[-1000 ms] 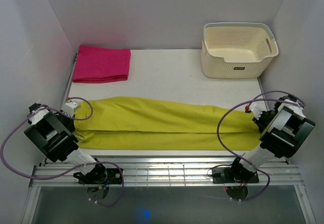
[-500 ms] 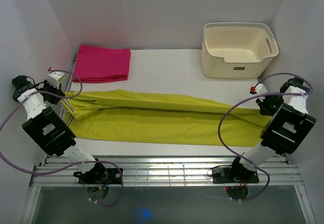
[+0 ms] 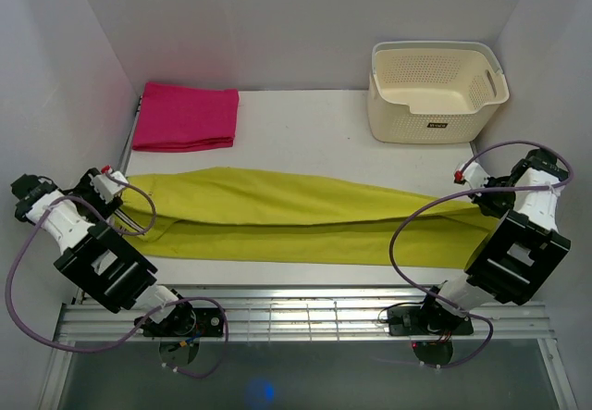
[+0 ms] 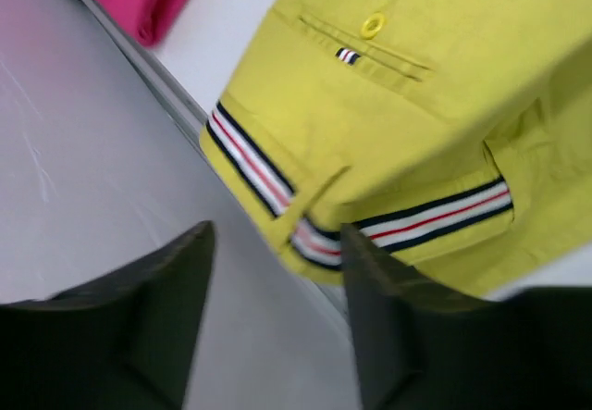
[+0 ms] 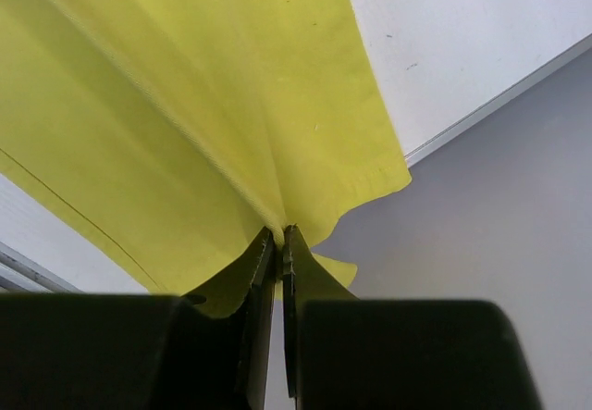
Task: Fold and stack the trousers
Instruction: Fold the trousers
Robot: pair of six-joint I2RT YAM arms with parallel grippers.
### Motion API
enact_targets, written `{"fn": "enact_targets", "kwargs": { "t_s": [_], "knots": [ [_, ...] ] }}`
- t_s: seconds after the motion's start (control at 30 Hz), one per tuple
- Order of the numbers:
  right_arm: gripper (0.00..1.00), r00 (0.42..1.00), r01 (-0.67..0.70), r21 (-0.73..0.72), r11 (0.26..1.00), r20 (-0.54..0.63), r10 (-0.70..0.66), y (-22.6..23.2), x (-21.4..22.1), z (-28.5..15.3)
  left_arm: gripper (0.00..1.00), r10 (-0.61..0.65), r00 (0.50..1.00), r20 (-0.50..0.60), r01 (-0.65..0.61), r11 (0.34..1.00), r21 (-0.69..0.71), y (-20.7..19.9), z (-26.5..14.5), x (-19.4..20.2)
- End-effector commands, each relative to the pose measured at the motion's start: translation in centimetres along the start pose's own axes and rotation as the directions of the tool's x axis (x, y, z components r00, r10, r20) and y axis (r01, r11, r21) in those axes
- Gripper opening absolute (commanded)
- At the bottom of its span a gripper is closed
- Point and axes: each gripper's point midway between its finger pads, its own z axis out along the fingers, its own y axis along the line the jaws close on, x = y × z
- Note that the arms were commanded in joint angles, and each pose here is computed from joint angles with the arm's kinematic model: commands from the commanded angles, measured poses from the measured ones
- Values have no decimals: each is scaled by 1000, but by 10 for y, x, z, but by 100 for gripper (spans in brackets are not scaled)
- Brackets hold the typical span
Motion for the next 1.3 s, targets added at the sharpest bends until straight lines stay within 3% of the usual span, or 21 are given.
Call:
{"fn": "enact_targets", "kwargs": {
  "t_s": [0.0, 0.07, 0.1, 0.2, 0.23, 0.33, 0.43, 0.57, 0.6, 0.67, 0.77, 0.8, 0.83, 0.97, 1.1, 1.27],
  "knots": [
    [8, 996, 53, 35, 998, -75, -50, -4, 17, -6, 73, -45, 999, 11, 45, 999, -8, -19, -24, -15],
    [8, 996, 48, 23, 999, -81, -46, -1, 19, -3, 74, -187, 982, 30, 188, 982, -31, -14, -33, -23],
    [8, 996, 45, 23, 999, -80, -43, -1, 19, -2, 74, -359, 933, 37, 360, 933, -28, -17, -34, -20],
    [8, 996, 26, 17, 1000, -80, -24, 0, 20, 1, 75, -584, 810, 49, 585, 811, -21, -18, -48, -15],
    [8, 996, 23, 17, 1000, -81, -21, 0, 21, 1, 76, -690, 723, 25, 690, 723, 26, -33, -47, -14],
    [8, 996, 4, 8, 1000, -85, -3, 3, 23, 4, 77, -825, 564, -18, 824, 562, 68, -65, -49, -8],
    [8, 996, -9, -1, 1000, -86, 9, 8, 24, 7, 82, -871, 491, -20, 868, 488, 90, -86, -49, -12],
    [8, 995, -5, 0, 1000, -101, 5, 8, 26, 7, 86, -808, 589, 19, 804, 588, 90, -76, -55, -19],
    [8, 995, -6, -1, 1000, -102, 6, 7, 26, 7, 89, -759, 650, 30, 755, 650, 91, -71, -57, -19],
    [8, 995, -7, 0, 1000, -104, 7, 5, 26, 5, 89, -697, 717, 30, 694, 717, 68, -56, -62, -18],
    [8, 995, -11, -1, 1000, -102, 11, 3, 25, 3, 89, -521, 853, 16, 520, 853, 53, -42, -64, -18],
    [8, 995, -12, 0, 1000, -104, 12, 1, 25, 3, 89, -399, 917, 13, 398, 916, 43, -38, -67, -19],
    [8, 995, -12, 0, 1000, -104, 12, 1, 25, 3, 89, -335, 942, -18, 336, 941, 48, -39, -67, -16],
    [8, 994, -13, -5, 1000, -111, 13, -1, 27, 4, 87, -141, 989, -44, 146, 980, 135, -39, -48, -35],
    [8, 994, -22, -5, 1000, -106, 21, -2, 26, 3, 84, -58, 995, -75, 72, 978, 195, -36, -22, -47],
    [8, 995, -21, 4, 1000, -102, 22, -7, 24, 1, 78, 15, 981, -193, 41, 959, 282, -36, 6, -28]
  ]
}}
